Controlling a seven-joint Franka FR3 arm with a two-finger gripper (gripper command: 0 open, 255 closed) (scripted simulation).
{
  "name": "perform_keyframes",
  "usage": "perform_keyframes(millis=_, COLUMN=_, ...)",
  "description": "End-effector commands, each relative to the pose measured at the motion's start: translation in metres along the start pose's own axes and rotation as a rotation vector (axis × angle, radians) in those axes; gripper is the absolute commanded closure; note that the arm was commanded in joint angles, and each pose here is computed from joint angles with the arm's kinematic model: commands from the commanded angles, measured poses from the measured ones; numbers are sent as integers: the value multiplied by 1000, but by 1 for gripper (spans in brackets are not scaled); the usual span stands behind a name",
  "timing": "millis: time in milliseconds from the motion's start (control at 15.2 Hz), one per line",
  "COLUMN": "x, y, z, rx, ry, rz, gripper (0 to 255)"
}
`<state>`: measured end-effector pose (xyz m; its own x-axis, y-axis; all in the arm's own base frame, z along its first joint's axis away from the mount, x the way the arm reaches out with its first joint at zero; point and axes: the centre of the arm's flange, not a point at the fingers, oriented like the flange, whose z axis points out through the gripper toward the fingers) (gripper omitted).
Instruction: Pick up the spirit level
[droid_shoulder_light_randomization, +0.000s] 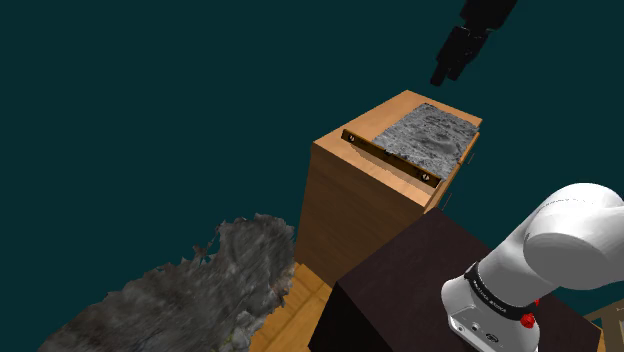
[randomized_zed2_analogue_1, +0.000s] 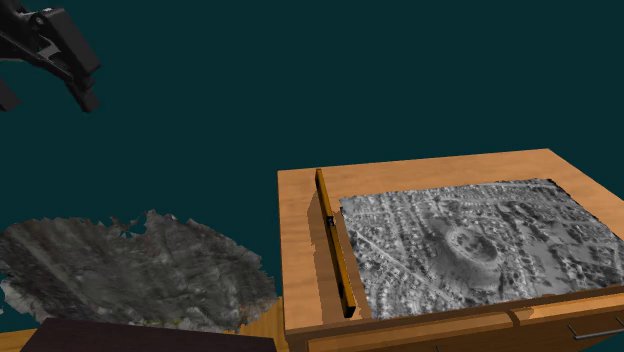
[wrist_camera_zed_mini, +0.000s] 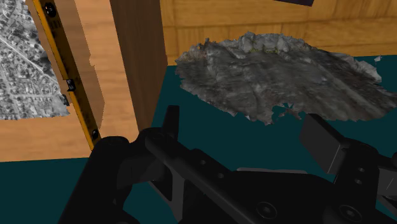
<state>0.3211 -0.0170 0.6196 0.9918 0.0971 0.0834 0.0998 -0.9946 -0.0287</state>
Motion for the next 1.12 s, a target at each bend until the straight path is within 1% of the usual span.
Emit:
perform_keyframes(millis=0, x=0, y=0, z=0, rx=0, ry=0, rz=0, gripper=0)
perform_keyframes(millis=1056, x=61, y=143, z=150, rx=24, ry=-56, rz=-41, gripper=0)
